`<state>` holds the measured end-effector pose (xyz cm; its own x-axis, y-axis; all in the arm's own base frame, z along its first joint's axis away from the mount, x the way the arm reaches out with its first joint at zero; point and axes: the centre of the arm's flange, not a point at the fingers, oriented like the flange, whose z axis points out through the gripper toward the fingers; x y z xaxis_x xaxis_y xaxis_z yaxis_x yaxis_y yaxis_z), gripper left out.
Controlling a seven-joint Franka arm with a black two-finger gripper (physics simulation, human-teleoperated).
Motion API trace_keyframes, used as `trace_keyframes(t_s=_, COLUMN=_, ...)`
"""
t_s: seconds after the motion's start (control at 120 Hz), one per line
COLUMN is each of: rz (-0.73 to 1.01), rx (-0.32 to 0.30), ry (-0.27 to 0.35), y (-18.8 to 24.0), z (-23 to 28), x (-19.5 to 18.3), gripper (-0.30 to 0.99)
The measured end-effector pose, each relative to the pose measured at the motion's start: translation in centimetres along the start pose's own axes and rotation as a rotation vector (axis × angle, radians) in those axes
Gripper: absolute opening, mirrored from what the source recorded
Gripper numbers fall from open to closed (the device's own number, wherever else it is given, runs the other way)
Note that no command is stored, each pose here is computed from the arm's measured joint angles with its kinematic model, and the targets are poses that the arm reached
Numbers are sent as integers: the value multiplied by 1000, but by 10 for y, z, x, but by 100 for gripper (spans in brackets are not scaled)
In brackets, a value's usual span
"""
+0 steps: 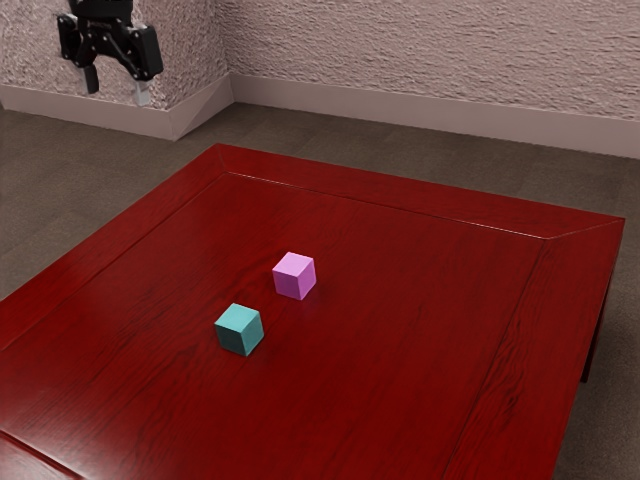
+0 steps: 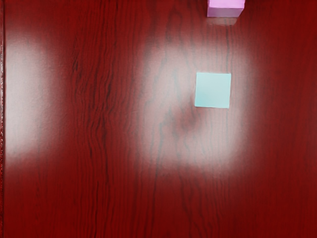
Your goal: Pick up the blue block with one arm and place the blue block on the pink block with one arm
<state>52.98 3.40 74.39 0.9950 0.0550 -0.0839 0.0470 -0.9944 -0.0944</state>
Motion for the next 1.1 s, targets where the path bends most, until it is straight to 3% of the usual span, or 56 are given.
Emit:
trace_keyframes(t_s=0.208, rz=29, rx=28, ry=6, y=1, z=15, x=12, gripper=69)
trace_keyframes(t_s=0.425, rz=63, rx=5, ry=-104, y=-17, z=91, x=18, gripper=69)
trace_keyframes(t_s=0.867, rz=235, rx=23, ry=-108, y=43, z=251, x=47, gripper=69)
trace_keyframes(t_s=1.1, rz=164, rx=12, ry=-101, y=24, z=316, x=56, gripper=69)
